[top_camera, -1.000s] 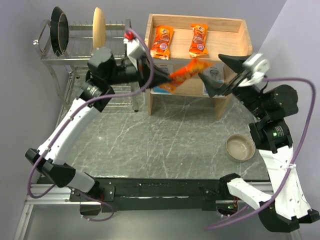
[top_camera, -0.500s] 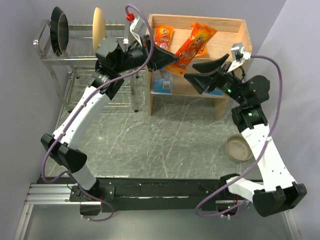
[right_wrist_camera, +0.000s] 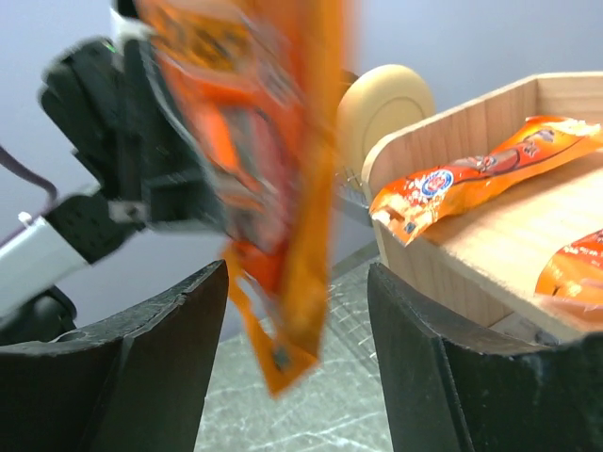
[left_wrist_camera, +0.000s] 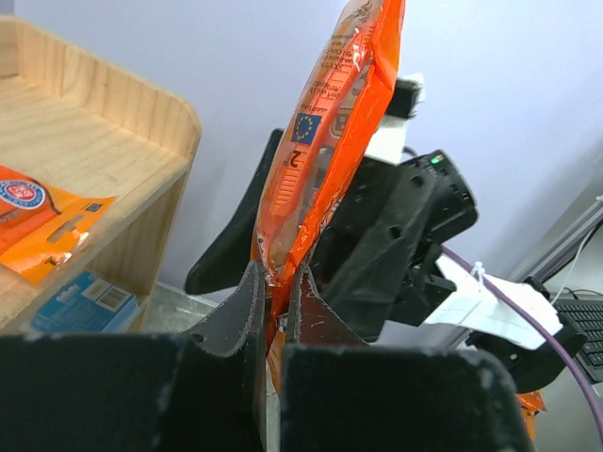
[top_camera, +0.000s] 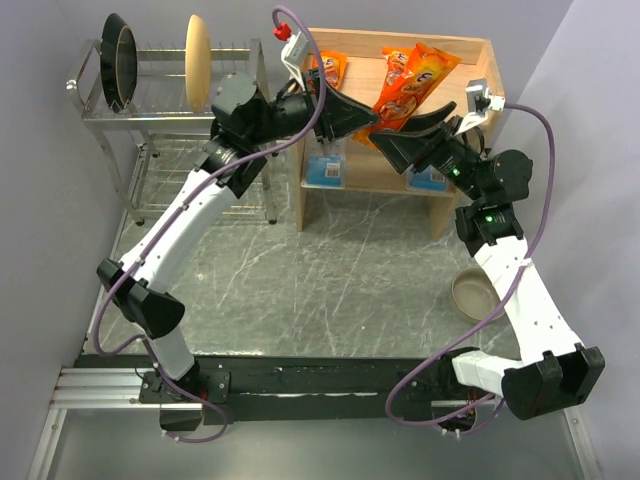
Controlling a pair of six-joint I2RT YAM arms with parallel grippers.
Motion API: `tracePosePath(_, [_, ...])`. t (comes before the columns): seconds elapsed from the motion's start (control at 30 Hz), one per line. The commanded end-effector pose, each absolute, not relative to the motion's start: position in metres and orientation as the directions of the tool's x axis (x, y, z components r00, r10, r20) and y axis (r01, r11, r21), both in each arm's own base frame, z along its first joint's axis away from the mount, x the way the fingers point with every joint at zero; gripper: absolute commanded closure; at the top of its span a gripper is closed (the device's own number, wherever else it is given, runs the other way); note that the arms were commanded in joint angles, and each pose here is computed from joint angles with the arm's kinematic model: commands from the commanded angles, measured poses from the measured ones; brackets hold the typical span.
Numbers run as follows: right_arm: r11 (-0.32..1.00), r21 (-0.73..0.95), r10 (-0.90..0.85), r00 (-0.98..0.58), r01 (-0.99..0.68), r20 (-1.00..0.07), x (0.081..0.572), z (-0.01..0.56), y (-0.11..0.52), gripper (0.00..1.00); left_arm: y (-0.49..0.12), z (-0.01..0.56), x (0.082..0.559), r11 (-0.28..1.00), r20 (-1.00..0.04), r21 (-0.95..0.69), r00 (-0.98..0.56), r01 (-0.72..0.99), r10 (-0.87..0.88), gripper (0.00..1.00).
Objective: Place and organize the shaving razors onto the shelf
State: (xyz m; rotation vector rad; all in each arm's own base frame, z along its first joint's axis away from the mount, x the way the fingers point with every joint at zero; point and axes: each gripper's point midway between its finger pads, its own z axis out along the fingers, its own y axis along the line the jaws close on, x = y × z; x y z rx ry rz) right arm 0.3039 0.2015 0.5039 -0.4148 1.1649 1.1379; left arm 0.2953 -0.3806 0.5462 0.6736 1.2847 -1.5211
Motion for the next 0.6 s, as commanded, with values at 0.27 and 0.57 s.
tracePosePath(0.27, [0.46,0.156,0.492,0.105,-0.874,-0.864,0.284,0.548,0.191,0.6,-0.376,0.565,0.301,0.037,-0.842,-0.418,-0.372,0.908,-0.39,0.99])
tracePosePath(0.57, [0.472,0.103,0.42,0.12,-0.876,-0.9,0.271,0.555,0.182,0.89,-0.371,0.564,0.298,0.07,-0.869,-0.358,-0.304,0.931,-0.391,0.48])
